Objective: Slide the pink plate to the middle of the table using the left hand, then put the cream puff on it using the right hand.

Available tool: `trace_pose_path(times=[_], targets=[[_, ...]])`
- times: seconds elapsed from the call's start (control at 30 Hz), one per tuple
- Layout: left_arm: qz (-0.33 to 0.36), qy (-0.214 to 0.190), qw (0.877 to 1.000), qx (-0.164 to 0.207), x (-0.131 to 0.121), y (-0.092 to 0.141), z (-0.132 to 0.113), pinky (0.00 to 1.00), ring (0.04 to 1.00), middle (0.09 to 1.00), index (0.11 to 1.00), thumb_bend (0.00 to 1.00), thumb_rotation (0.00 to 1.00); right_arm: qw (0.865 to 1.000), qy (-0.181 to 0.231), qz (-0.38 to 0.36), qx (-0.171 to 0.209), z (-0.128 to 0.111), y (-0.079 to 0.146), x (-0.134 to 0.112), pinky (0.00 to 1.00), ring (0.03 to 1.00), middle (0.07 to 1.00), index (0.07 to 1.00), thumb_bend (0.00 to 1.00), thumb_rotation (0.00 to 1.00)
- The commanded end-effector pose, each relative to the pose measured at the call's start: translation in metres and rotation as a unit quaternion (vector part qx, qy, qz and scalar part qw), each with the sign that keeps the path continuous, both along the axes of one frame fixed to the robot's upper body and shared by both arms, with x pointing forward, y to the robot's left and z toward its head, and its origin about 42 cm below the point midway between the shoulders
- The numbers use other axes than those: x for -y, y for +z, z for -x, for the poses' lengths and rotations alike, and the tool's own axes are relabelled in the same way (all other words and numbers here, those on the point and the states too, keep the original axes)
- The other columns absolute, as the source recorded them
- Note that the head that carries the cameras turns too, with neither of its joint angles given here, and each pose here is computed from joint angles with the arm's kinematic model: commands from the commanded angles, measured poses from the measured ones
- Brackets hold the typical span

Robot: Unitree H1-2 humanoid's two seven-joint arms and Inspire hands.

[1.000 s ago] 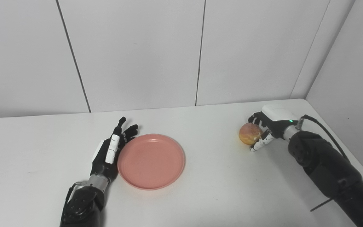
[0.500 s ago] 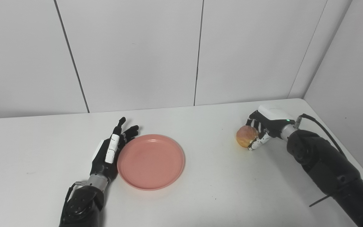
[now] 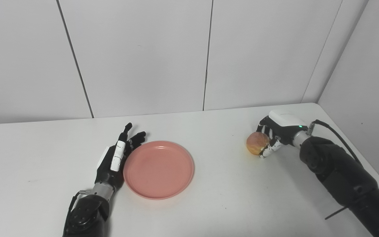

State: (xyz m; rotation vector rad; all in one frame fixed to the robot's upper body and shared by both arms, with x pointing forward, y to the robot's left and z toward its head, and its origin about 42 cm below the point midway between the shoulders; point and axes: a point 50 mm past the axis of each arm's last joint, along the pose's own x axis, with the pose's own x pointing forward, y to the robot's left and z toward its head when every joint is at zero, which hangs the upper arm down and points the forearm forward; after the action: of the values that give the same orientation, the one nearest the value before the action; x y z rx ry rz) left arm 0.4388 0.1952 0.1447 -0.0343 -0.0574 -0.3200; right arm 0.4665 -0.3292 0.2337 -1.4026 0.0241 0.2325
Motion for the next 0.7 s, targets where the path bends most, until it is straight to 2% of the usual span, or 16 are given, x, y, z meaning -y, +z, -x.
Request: trace_pose_path(times=[0.0, 0.03, 0.1, 0.13, 0.27, 0.4, 0.43, 0.53, 0.67], targets=[[-0.003, -0.001, 1.000, -0.031, 0.003, -0.010, 0.004, 0.91, 0.872, 0.841, 1.000, 0.91, 0.93, 0.999, 0.019, 0.001, 0.037, -0.003, 0.029, 0.002, 0.38, 0.506, 0.492, 0.482, 0.52, 0.00], [-0.003, -0.001, 0.999, -0.032, 0.003, -0.010, 0.004, 0.91, 0.872, 0.842, 1.000, 0.91, 0.93, 0.999, 0.024, 0.003, 0.046, -0.002, 0.036, -0.001, 0.42, 0.552, 0.494, 0.482, 0.52, 0.00], [-0.004, -0.001, 0.999, -0.033, 0.004, -0.011, 0.004, 0.91, 0.871, 0.843, 1.000, 0.90, 0.93, 0.998, 0.034, 0.004, 0.060, 0.000, 0.050, -0.006, 0.36, 0.446, 0.476, 0.499, 0.52, 0.00], [-0.004, -0.001, 0.999, -0.033, 0.005, -0.011, 0.004, 0.89, 0.868, 0.840, 1.000, 0.90, 0.93, 0.997, 0.040, 0.003, 0.069, 0.001, 0.058, -0.009, 0.26, 0.338, 0.475, 0.492, 0.53, 0.00], [-0.007, 0.000, 0.999, -0.035, 0.009, -0.011, 0.005, 0.86, 0.861, 0.830, 1.000, 0.91, 0.93, 0.993, 0.066, -0.008, 0.093, 0.006, 0.078, -0.021, 0.17, 0.231, 0.470, 0.486, 0.53, 0.00], [-0.008, -0.001, 0.999, -0.038, 0.015, -0.010, 0.007, 0.86, 0.856, 0.828, 1.000, 0.92, 0.92, 0.989, 0.099, -0.008, 0.110, 0.012, 0.092, -0.038, 0.19, 0.264, 0.456, 0.491, 0.53, 0.00], [-0.008, -0.001, 0.999, -0.038, 0.017, -0.010, 0.007, 0.87, 0.856, 0.831, 1.000, 0.93, 0.92, 0.987, 0.110, -0.007, 0.115, 0.014, 0.095, -0.044, 0.23, 0.298, 0.423, 0.507, 0.52, 0.00], [-0.009, 0.000, 0.999, -0.038, 0.021, -0.011, 0.009, 0.87, 0.852, 0.830, 0.998, 0.93, 0.91, 0.983, 0.131, -0.005, 0.125, 0.019, 0.098, -0.055, 0.29, 0.355, 0.428, 0.515, 0.52, 0.00], [-0.014, 0.000, 0.999, -0.040, 0.027, -0.014, 0.010, 0.86, 0.840, 0.819, 0.993, 0.94, 0.92, 0.977, 0.161, -0.006, 0.140, 0.025, 0.101, -0.075, 0.29, 0.360, 0.428, 0.517, 0.52, 0.00]])
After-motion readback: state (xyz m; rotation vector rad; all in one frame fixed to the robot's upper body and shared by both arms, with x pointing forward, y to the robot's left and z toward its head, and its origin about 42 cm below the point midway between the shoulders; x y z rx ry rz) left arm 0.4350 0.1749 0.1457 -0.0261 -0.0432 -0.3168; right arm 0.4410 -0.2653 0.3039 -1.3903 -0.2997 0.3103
